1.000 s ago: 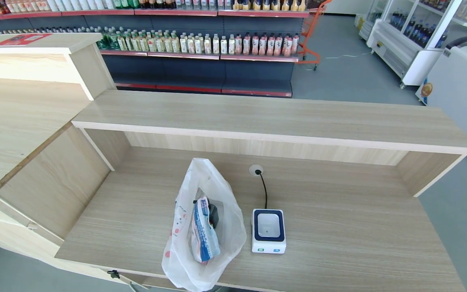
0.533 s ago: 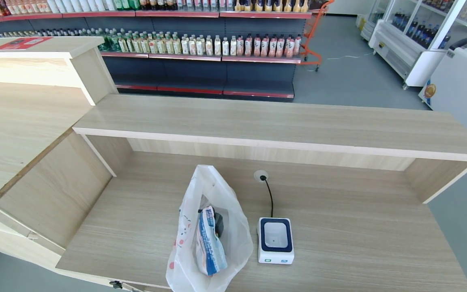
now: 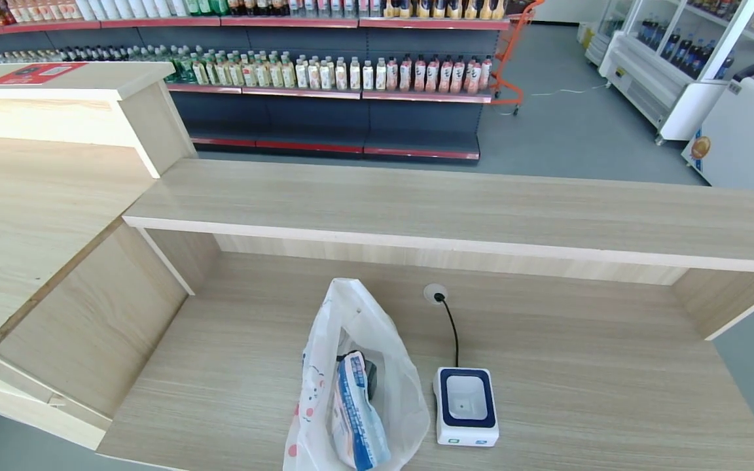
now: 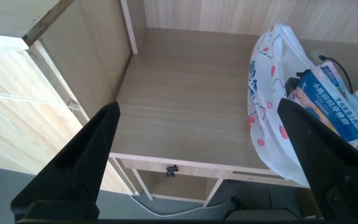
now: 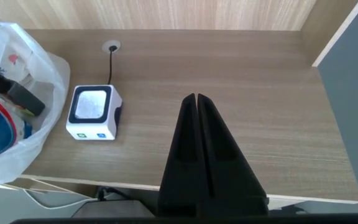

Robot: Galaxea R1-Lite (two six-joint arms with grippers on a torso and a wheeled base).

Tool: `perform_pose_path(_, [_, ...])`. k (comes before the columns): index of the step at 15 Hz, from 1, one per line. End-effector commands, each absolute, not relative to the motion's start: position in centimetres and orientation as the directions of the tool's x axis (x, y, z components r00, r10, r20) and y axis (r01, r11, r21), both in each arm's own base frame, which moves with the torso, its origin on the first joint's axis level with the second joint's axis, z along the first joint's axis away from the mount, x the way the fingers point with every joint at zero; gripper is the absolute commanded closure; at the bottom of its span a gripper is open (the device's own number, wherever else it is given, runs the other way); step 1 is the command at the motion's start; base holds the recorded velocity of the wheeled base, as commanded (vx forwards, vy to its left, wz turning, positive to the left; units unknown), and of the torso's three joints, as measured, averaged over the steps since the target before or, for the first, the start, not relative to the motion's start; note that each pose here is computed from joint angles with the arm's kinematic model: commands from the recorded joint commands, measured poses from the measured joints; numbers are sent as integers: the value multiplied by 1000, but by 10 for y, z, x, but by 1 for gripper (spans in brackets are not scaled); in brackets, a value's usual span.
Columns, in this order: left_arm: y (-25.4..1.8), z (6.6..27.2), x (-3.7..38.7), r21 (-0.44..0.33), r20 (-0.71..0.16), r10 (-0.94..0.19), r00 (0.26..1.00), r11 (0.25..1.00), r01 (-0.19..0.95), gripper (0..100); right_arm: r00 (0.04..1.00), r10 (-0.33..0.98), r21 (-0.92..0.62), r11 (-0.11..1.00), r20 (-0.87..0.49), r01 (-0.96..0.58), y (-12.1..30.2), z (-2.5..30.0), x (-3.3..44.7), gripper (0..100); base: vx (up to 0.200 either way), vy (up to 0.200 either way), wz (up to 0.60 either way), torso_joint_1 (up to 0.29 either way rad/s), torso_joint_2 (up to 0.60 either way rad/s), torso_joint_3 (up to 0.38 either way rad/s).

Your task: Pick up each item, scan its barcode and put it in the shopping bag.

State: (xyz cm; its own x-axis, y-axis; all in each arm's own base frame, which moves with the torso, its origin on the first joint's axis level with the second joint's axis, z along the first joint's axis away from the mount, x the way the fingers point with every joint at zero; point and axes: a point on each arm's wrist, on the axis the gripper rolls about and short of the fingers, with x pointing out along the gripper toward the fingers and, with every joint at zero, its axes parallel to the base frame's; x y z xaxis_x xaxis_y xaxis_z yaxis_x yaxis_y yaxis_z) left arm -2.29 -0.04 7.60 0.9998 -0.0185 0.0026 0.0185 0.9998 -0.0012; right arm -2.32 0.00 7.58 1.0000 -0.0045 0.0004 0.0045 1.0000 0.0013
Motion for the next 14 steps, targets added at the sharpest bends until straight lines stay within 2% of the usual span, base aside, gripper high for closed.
perform_pose_path(1, [0, 76, -23, -1, 3, -18, 1000, 1000, 18, 0, 1000, -5, 2, 1000, -2, 5, 0, 76, -23, 100, 0, 0, 0, 0, 0, 0])
perform_pose_path(14, [0, 76, -23, -1, 3, -18, 1000, 1000, 18, 0, 1000, -5, 2, 1000, -2, 5, 0, 76, -23, 100, 0, 0, 0, 0, 0, 0])
